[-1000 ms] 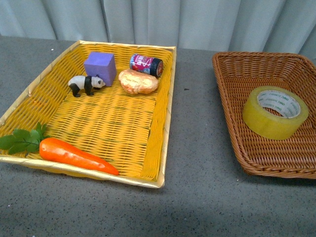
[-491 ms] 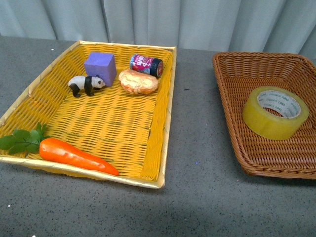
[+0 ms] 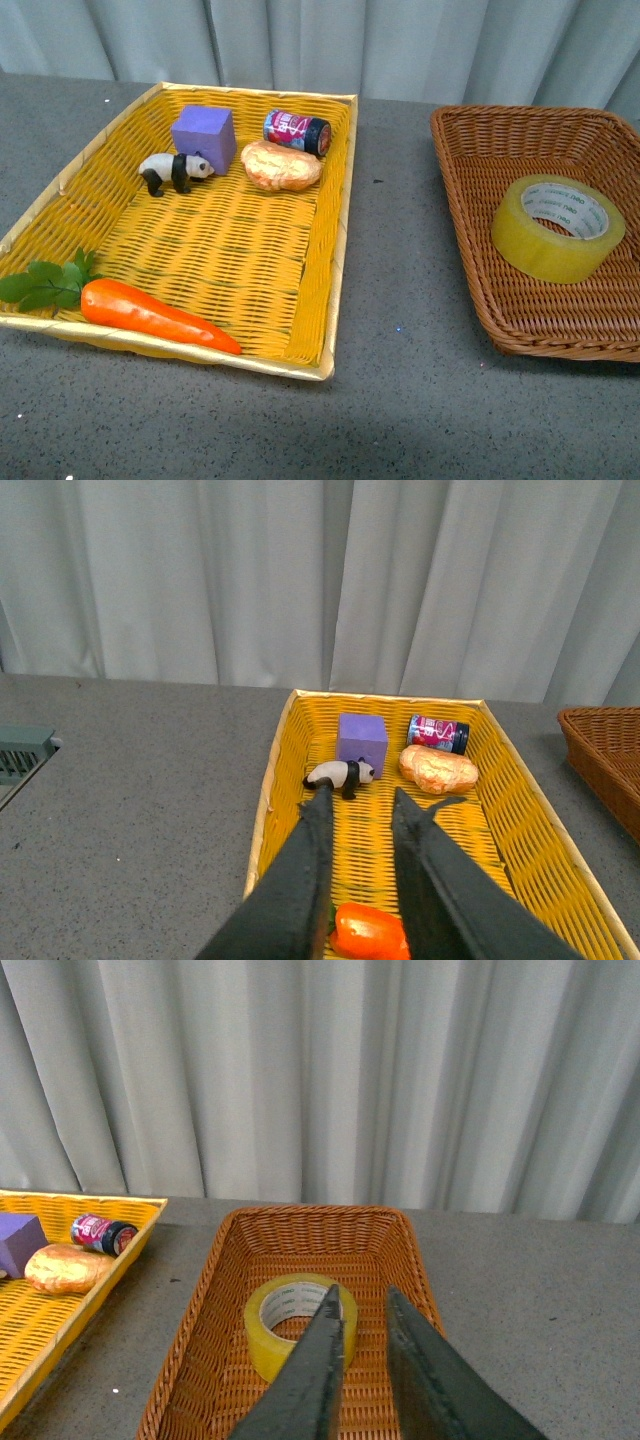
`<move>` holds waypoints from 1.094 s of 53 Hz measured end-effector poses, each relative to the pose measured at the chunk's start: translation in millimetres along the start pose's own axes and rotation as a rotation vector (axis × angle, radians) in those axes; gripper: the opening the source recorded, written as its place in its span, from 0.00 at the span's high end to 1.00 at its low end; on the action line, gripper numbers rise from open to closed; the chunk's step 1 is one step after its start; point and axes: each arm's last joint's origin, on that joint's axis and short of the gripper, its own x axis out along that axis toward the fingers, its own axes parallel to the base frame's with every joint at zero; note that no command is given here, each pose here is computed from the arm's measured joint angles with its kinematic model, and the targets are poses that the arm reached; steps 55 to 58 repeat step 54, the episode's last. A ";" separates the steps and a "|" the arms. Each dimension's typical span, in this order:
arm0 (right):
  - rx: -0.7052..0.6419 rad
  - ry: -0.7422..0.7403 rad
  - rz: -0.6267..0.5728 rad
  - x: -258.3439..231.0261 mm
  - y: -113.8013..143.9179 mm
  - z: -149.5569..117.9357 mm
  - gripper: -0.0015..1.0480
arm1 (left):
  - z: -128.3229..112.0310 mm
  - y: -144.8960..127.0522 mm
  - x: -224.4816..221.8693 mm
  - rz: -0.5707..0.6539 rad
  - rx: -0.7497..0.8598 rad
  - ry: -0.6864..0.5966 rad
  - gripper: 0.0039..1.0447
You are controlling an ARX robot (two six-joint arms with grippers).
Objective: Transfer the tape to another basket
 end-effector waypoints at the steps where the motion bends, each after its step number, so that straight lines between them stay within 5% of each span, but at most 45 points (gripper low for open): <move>1: 0.000 0.000 0.000 0.0 0.0 0.0 0.83 | 0.0 0.0 0.0 0.000 0.000 0.000 0.75; 23: 0.000 0.000 0.000 0.0 0.0 0.0 0.15 | 0.0 0.0 0.0 0.000 0.000 0.000 0.06; 26: 0.000 0.000 0.000 0.0 0.0 0.0 0.07 | 0.0 0.0 0.0 0.000 0.002 0.000 0.05; 58: 0.001 0.000 0.000 0.0 0.0 0.0 0.09 | 0.0 0.0 0.0 0.000 0.002 0.000 0.06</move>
